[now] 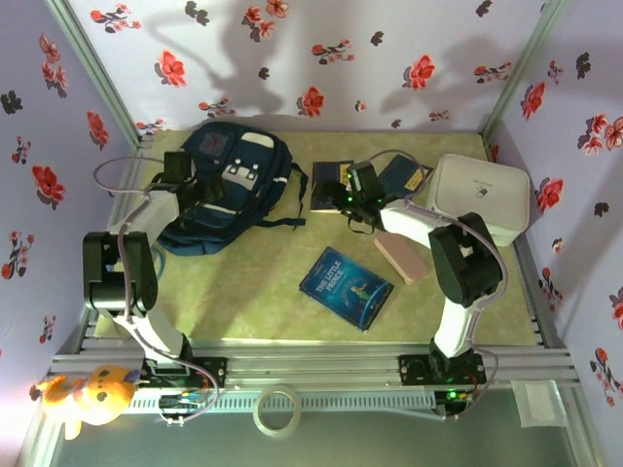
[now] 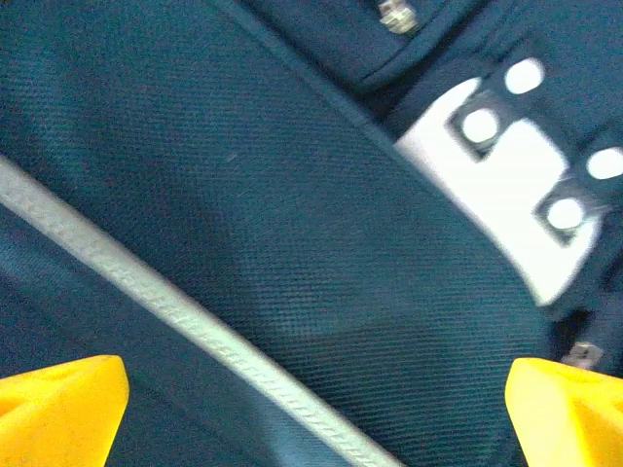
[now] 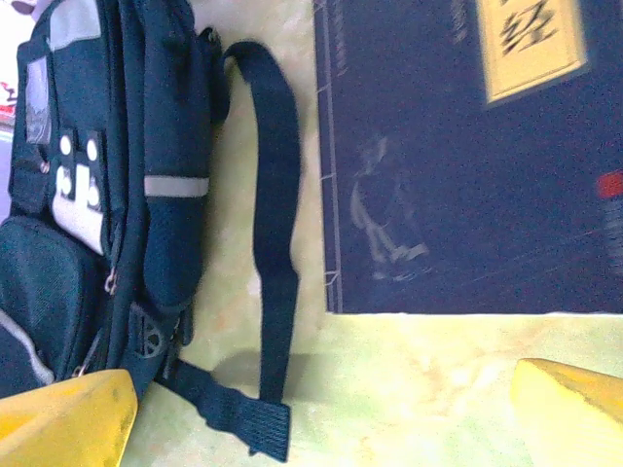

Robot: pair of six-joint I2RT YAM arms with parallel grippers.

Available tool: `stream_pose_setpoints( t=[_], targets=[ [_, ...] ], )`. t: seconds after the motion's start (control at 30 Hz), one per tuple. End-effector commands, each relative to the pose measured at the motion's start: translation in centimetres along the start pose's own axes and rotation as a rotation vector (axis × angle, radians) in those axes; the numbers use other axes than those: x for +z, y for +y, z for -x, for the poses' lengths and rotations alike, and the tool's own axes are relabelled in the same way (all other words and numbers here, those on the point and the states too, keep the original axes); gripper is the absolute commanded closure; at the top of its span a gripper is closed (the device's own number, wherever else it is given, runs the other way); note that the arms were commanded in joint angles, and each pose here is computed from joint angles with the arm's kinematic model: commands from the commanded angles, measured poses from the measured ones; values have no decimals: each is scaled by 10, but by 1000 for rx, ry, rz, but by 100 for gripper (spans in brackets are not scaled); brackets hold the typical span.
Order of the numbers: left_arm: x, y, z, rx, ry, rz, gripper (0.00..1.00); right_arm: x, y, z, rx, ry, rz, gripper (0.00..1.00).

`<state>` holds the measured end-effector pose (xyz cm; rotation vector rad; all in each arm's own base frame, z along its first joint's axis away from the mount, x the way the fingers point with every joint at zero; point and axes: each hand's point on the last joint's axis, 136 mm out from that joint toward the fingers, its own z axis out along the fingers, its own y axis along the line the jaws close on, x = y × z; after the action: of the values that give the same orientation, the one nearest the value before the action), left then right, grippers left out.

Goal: Pack the student bag

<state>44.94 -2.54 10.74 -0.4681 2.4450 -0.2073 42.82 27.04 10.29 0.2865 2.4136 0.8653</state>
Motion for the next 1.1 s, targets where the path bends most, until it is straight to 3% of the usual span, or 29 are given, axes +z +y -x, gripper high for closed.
stream_pose_setpoints(
  t=[0.0, 0.23, 0.53, 0.63, 0.87, 1.07],
  targets=[
    [10, 29, -19, -20, 70, 131, 0, 12, 25, -1, 17, 18, 74, 1],
    [14, 25, -74, -78, 189, 92, 0, 33, 54, -15, -12, 67, 127, 2],
    [-4, -40, -149, -63, 326, -25, 2, 49, 52, -12, -18, 59, 97, 3],
    [-17, -54, -153, 46, 339, -17, 2, 49, 49, -10, -24, 63, 81, 3],
    [-60, -87, -123, 414, 247, -43, 0, 29, 32, 17, 10, -4, 66, 3],
    [-66, -129, -121, 731, 192, -86, 0, 15, -1, 30, 73, -50, 26, 1]
  ],
)
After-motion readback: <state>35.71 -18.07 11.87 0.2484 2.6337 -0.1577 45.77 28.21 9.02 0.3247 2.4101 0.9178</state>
